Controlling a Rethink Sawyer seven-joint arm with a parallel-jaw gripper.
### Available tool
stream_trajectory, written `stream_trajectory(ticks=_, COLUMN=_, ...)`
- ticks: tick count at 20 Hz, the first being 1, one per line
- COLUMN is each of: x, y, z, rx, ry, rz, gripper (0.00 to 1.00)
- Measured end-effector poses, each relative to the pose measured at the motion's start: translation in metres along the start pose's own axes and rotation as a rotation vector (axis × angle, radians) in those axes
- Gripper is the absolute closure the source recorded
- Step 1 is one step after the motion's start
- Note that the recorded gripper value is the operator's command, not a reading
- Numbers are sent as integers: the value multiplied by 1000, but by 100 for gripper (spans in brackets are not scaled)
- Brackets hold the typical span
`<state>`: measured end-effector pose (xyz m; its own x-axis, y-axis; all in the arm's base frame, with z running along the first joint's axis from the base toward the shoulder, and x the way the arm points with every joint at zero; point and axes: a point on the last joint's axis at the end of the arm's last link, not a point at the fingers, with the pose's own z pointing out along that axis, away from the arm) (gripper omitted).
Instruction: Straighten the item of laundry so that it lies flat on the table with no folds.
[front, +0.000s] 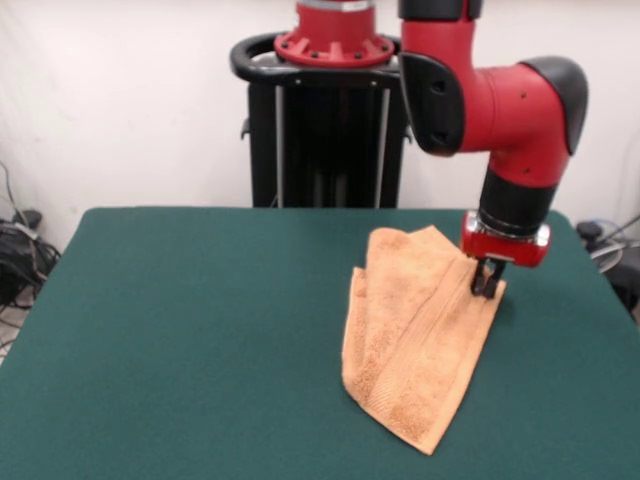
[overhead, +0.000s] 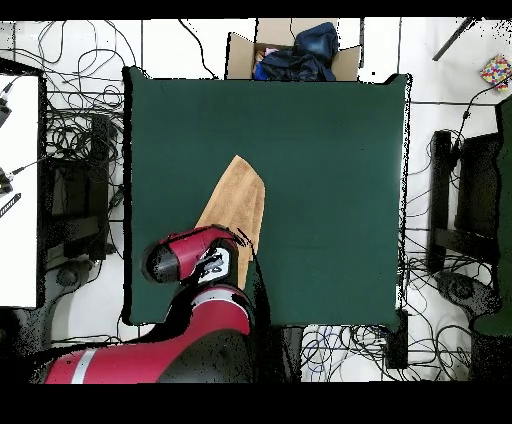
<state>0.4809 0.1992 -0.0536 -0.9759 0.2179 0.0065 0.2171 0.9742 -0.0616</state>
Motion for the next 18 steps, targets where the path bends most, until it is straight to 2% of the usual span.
stream_trajectory(ticks=18, x=-1, y=12, z=-1, rx=36, ry=12, rz=117, gripper=100)
